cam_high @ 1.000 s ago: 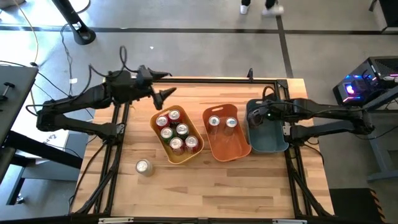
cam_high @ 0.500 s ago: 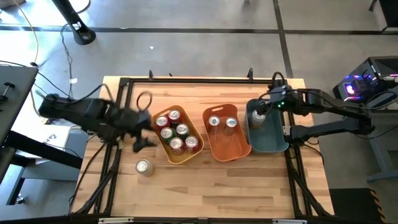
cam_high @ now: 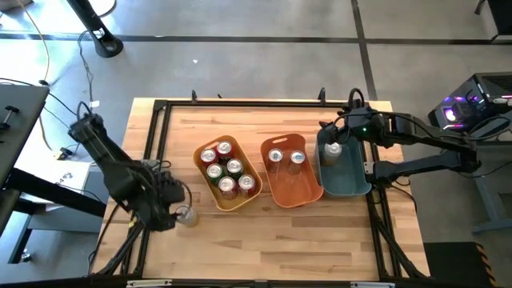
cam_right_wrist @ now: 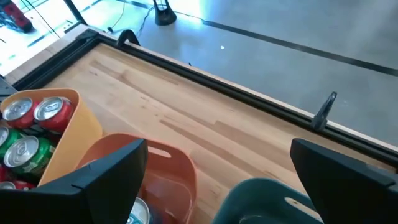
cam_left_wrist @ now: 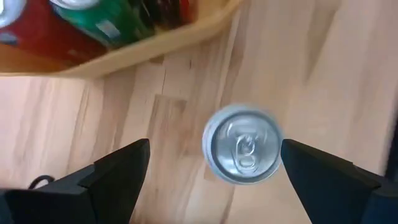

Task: Sort soda cans
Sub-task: Put the yellow-white soda can into the blue bin

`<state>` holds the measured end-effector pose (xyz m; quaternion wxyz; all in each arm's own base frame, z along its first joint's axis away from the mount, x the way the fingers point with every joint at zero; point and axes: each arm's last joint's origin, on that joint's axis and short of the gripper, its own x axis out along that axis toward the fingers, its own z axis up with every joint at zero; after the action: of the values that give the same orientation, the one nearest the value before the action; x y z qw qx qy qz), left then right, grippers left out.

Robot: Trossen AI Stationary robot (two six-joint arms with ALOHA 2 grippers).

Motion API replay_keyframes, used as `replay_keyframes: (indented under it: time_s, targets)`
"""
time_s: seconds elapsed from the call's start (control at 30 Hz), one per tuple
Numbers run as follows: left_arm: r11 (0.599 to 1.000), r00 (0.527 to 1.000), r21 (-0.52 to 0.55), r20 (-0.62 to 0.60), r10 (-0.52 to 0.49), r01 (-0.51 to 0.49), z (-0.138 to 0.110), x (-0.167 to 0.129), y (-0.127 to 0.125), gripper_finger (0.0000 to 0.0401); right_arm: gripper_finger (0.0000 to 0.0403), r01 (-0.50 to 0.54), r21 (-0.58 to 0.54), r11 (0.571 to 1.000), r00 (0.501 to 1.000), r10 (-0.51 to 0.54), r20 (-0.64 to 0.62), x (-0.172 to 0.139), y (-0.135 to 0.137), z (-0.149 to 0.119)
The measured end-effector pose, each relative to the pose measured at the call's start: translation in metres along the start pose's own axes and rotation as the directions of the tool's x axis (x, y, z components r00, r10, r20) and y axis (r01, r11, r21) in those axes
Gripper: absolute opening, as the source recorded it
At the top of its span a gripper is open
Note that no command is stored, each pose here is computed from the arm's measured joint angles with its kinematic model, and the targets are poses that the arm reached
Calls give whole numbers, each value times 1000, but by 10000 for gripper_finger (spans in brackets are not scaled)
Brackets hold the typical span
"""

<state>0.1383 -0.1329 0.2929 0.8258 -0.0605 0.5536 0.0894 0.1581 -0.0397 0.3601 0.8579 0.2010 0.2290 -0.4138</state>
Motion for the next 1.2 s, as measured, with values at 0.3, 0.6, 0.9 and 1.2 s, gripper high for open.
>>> replay_keyframes:
  time_s: [0.3,0.6,0.9,1.2]
  targets:
    - [999,999,36,-14,-38,38,-9,18,-32,356,390,-6,1,1000,1000,6,-8,1,1,0]
    - [999,999,-44,-37,-30,28,-20,46,-32,355,389,-14,1,1000,1000,14,-14,1,1,-1]
    - [997,987,-71,-161,-23,11,-44,86,-21,355,389,-39,-2,999,999,39,-33,1,1,-1]
    - [992,994,-99,-76,-81,73,-34,81,-27,355,389,-45,1,999,998,45,-38,1,2,-2]
